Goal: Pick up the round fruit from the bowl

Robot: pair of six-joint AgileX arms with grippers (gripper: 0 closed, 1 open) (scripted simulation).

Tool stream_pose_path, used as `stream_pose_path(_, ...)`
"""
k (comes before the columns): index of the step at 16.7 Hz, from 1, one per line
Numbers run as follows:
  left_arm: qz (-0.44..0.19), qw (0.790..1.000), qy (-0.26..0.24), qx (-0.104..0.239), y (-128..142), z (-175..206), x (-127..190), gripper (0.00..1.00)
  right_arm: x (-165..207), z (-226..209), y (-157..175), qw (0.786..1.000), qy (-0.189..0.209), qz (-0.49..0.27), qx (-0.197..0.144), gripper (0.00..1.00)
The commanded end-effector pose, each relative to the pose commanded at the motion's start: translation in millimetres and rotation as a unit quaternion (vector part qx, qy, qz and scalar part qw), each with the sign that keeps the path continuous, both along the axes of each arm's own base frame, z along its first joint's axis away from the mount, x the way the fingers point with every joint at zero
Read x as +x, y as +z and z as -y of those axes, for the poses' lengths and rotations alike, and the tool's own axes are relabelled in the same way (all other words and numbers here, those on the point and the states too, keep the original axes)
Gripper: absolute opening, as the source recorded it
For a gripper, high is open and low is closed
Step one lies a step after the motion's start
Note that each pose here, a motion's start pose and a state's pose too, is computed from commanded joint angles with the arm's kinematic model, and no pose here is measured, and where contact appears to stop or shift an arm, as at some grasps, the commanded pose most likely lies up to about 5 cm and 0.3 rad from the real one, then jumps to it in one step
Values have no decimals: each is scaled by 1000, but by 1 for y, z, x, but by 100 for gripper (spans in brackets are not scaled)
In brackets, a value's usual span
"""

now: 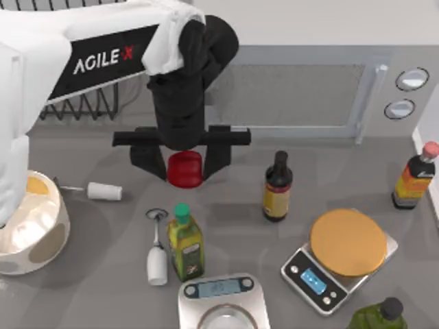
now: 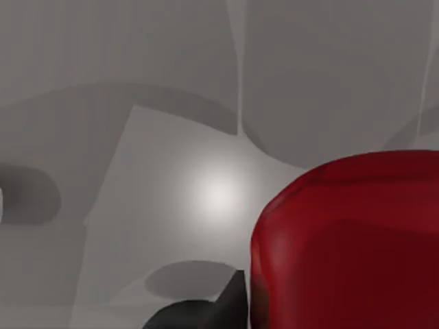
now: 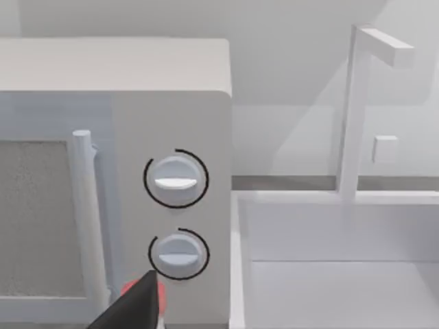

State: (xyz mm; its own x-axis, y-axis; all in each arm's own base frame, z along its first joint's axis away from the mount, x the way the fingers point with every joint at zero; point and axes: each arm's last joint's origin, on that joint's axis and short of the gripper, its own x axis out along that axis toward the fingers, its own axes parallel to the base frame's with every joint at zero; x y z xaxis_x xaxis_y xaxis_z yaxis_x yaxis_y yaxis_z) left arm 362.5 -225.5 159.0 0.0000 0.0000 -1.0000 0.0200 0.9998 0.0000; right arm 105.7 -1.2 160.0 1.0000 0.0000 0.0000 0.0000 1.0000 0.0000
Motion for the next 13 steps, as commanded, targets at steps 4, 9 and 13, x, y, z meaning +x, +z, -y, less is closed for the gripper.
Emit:
stream_pose_path(4,0,1000,0,0,0,0,0,45,0,0,0,1000,0,0,0,100)
stream_pose_path(9,0,1000,0,0,0,0,0,83,0,0,0,1000,0,0,0,100)
stream_pose_path(13,0,1000,0,0,0,0,0,100,0,0,0,1000,0,0,0,100)
